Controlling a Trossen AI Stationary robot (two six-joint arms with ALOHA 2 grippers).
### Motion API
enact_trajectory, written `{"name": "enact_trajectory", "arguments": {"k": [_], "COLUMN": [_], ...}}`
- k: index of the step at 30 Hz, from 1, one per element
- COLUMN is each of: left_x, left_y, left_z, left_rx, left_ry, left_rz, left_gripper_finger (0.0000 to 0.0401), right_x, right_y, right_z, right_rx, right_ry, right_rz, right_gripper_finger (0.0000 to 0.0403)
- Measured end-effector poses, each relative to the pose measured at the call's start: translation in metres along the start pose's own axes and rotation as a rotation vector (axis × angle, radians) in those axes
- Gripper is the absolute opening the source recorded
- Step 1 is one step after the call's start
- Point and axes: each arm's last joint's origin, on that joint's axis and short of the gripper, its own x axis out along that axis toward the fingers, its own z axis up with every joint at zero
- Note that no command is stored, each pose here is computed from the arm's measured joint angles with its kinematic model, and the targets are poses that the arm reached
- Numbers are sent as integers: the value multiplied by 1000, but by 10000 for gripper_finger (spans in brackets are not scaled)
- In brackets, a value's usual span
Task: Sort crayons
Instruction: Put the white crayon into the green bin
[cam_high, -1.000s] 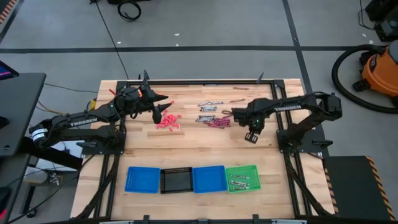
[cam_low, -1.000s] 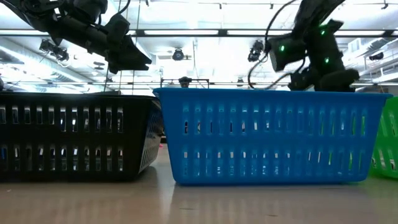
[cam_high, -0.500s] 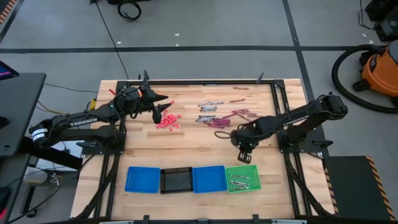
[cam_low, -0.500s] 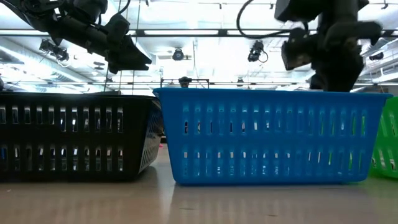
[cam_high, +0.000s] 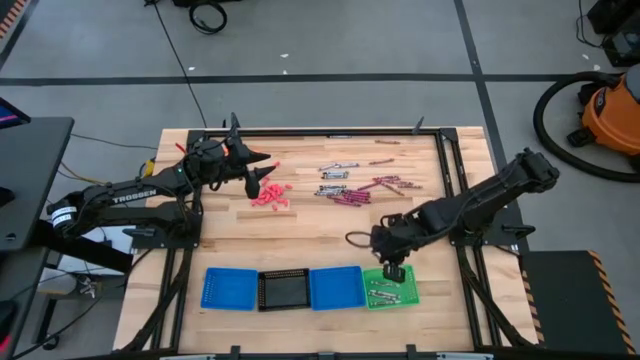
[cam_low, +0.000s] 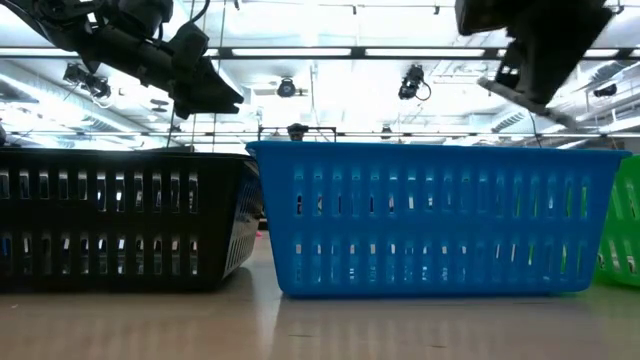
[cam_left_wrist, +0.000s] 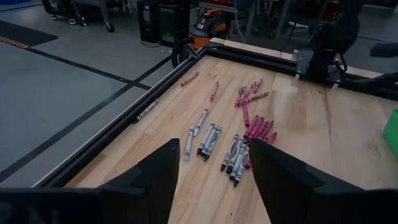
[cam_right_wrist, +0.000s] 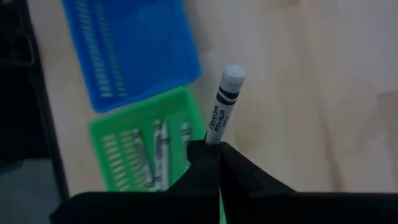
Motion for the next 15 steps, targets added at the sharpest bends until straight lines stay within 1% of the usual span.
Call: {"name": "enact_trajectory", "arguments": {"k": [7, 11, 15], "left_x": [0, 0, 0], "left_y": [0, 0, 0], "left_z": [0, 0, -1], "left_rx": [0, 0, 0], "left_ry": [1, 1, 6], "left_rz": [0, 0, 0], "left_gripper_finger": [205, 205, 205], "right_x": [28, 43, 52], "right_y": [22, 26, 27], "right_z": [-19, -27, -33], "right_rx": [23, 77, 111], "right_ry": [174, 285, 353], "right_rz": [16, -5, -33], "right_gripper_finger": [7, 9, 28]}}
